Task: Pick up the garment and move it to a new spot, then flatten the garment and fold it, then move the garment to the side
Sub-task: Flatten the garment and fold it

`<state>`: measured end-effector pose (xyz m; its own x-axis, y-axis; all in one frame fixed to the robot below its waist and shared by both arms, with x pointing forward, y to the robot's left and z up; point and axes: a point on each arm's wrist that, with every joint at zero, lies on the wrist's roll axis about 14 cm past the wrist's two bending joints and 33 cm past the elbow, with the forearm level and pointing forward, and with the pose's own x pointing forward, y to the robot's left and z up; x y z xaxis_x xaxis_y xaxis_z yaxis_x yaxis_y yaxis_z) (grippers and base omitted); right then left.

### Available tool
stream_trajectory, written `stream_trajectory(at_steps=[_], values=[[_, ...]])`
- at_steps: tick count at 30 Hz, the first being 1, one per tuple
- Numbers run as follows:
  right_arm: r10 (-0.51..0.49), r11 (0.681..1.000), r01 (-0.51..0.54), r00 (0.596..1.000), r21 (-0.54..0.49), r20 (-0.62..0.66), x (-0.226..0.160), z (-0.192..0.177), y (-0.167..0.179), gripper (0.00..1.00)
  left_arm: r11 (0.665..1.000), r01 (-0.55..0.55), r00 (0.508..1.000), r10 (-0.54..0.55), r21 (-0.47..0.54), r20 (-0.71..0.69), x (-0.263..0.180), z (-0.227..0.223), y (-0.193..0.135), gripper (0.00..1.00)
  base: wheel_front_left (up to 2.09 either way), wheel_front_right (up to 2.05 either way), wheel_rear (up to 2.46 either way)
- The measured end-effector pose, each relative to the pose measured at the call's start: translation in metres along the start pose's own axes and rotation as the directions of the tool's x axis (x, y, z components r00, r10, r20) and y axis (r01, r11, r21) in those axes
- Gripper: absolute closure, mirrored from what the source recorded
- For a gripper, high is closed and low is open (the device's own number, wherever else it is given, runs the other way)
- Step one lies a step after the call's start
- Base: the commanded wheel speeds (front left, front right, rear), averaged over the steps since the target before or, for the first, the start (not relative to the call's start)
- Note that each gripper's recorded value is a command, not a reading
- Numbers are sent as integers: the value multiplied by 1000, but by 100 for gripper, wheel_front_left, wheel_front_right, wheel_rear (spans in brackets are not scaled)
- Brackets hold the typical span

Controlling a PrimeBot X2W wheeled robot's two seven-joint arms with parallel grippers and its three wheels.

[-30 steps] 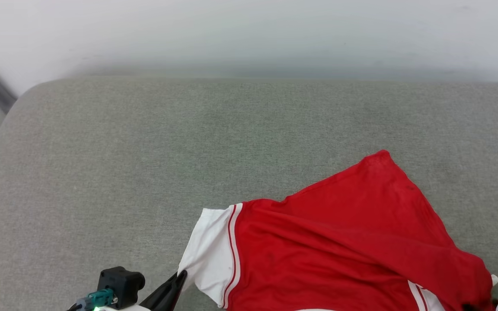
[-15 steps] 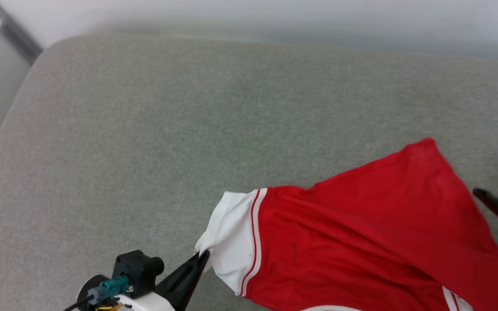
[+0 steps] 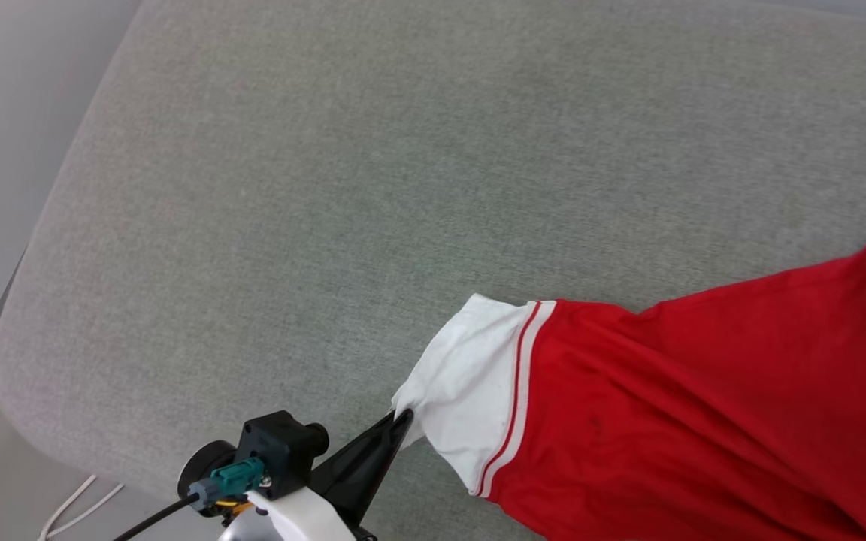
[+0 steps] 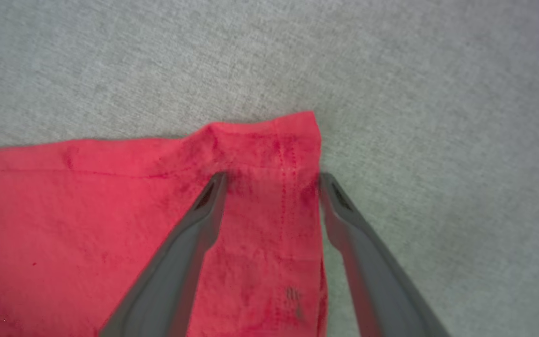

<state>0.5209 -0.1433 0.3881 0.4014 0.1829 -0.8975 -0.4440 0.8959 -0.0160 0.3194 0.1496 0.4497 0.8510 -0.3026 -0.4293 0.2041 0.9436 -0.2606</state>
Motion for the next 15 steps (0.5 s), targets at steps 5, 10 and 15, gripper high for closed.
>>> stream_trajectory(at_steps=[5, 10, 15], values=[[7, 999, -9, 998, -35, -63, 28, -2, 4, 0, 999, -38, 999, 38, -22, -13, -1, -7, 7, 100, 0, 0, 0], [25, 999, -29, 996, -37, -86, 37, -7, 7, 71, 998, -54, 998, 53, -27, -20, -1, -10, 11, 100, 0, 0, 0], [5, 1000, -6, 998, -16, -59, 35, -6, -1, 100, 998, -56, 998, 56, -25, -4, -2, -7, 13, 100, 0, 0, 0]])
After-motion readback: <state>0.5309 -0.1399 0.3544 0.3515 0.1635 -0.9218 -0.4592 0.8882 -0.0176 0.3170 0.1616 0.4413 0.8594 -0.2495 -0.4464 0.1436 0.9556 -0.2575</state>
